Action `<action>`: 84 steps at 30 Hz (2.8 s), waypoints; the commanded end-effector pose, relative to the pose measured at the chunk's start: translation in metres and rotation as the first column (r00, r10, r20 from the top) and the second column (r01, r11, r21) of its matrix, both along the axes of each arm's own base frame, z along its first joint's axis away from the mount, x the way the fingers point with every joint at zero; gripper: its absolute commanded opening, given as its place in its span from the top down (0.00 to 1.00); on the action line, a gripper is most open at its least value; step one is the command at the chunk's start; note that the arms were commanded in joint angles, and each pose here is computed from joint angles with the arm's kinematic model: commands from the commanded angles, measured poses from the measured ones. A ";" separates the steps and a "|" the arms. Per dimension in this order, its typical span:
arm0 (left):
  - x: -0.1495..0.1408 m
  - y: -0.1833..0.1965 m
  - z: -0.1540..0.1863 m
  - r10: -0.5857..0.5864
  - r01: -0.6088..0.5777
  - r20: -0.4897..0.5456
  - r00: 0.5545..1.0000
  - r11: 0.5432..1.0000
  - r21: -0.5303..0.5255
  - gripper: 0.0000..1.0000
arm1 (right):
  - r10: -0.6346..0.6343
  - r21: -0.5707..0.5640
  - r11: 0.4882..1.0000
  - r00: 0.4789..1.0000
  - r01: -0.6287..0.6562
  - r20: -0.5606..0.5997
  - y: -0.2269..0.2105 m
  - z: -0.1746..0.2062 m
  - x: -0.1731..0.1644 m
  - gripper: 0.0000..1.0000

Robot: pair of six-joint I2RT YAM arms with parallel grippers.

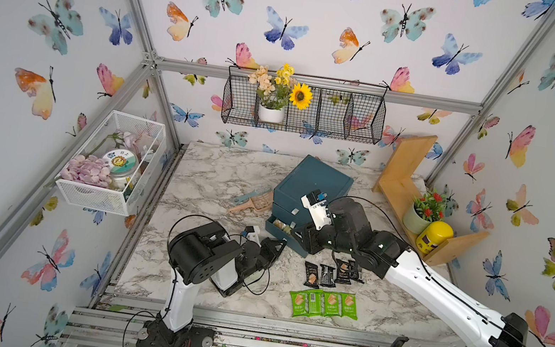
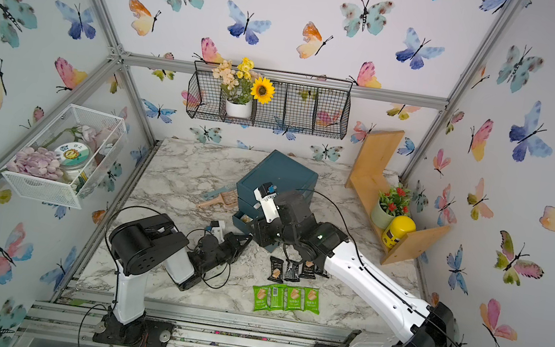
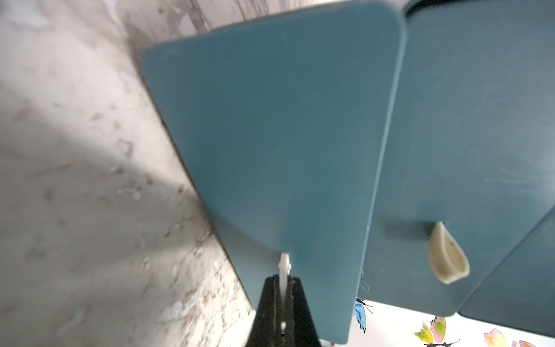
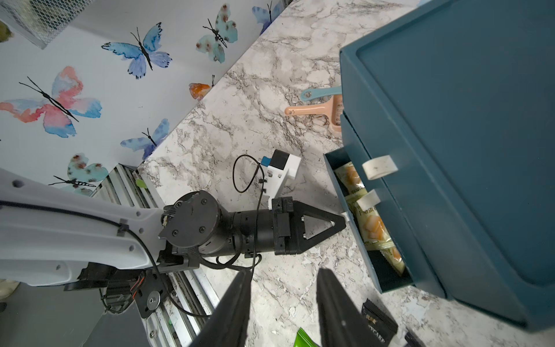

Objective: Take the cookies out of the drawer
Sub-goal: Open the drawer in the storage box, then pick up the cookie from the drawer.

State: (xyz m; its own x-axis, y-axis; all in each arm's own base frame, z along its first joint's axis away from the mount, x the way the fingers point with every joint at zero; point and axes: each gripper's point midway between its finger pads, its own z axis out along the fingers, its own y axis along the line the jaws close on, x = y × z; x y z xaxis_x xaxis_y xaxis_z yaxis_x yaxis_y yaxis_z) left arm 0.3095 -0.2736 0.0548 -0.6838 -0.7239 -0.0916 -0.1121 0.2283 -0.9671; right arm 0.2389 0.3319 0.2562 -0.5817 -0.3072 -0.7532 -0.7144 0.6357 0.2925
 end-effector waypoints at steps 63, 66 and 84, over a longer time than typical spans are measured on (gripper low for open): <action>-0.095 0.079 -0.019 0.096 -0.085 -0.054 0.994 0.981 0.174 1.00 | 0.182 -0.683 0.720 0.983 -0.119 0.021 0.049 -0.178 0.054 0.46; -0.096 0.079 -0.021 0.094 -0.081 -0.062 0.994 0.979 0.186 1.00 | 0.191 -0.704 0.698 0.982 -0.130 0.008 0.049 -0.187 0.060 0.46; -0.095 0.081 -0.029 0.106 -0.078 -0.095 0.990 0.963 0.258 1.00 | 0.206 -0.722 0.669 0.977 -0.176 -0.048 0.053 -0.213 0.077 0.47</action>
